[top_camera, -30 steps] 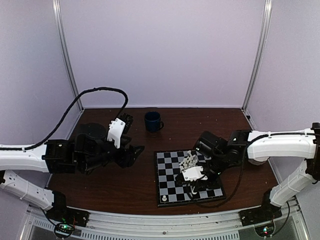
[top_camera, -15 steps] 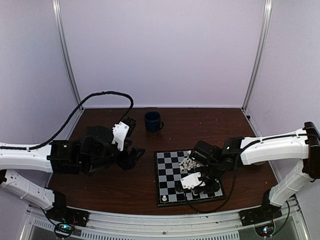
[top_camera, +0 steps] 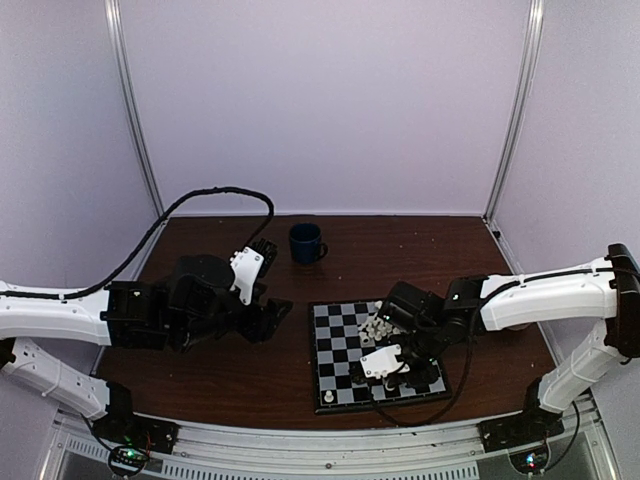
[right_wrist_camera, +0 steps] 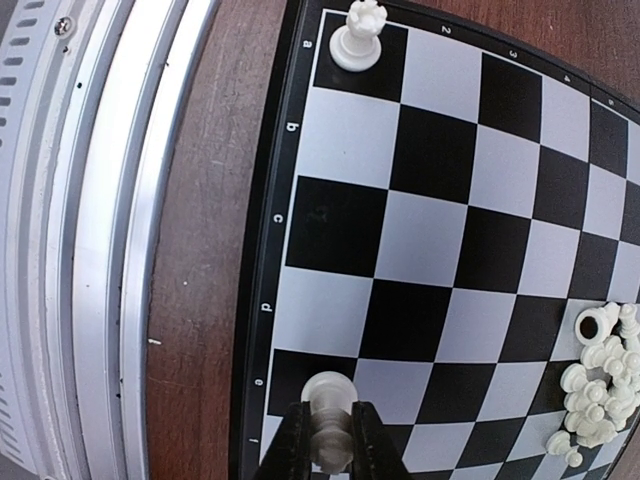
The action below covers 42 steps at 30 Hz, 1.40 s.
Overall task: Set up the chess pieces on the board
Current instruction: Place the king at e1.
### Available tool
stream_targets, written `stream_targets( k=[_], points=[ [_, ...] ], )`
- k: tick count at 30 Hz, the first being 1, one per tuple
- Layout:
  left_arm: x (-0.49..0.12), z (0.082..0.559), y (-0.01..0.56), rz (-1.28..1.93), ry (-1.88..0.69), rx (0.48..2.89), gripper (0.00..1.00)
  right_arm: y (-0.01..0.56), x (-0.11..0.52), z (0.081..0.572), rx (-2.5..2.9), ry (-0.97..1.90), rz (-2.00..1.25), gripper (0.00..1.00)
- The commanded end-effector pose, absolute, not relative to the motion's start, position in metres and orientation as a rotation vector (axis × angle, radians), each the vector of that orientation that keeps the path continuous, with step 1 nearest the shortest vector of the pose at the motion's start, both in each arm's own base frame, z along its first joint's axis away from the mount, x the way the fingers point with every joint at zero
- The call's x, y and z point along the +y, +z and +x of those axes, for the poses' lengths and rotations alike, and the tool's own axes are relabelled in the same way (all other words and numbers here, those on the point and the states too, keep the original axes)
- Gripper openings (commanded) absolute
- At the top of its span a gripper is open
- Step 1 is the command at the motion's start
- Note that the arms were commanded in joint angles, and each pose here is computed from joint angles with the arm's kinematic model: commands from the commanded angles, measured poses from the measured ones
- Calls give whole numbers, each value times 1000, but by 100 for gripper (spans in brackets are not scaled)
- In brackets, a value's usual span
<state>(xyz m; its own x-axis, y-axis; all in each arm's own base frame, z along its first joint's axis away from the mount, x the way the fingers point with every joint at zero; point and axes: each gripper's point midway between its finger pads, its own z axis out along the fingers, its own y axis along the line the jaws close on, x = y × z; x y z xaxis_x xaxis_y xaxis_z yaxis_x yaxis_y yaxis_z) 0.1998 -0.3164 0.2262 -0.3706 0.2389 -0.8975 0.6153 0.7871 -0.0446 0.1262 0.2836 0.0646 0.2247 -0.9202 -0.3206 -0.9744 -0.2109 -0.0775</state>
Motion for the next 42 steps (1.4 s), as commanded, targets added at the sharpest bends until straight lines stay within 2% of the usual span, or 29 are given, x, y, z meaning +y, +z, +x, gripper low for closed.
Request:
stream_targets(
  k=[1, 28, 30, 35, 42],
  points=[
    [-319, 200, 241, 604, -503, 1928, 63, 59, 282, 123, 1789, 306, -2255, 7],
    [-324, 201, 236, 611, -502, 1937, 63, 50, 277, 116, 1801, 332, -2297, 11],
    [-325, 200, 235, 613, -503, 1938, 63, 50, 276, 116, 1804, 330, -2298, 15],
    [-324, 201, 234, 614, -501, 1940, 63, 62, 280, 121, 1805, 317, -2252, 37],
    [-325, 201, 228, 631, -479, 1957, 64, 156, 277, 154, 1825, 427, -2001, 46]
  ],
)
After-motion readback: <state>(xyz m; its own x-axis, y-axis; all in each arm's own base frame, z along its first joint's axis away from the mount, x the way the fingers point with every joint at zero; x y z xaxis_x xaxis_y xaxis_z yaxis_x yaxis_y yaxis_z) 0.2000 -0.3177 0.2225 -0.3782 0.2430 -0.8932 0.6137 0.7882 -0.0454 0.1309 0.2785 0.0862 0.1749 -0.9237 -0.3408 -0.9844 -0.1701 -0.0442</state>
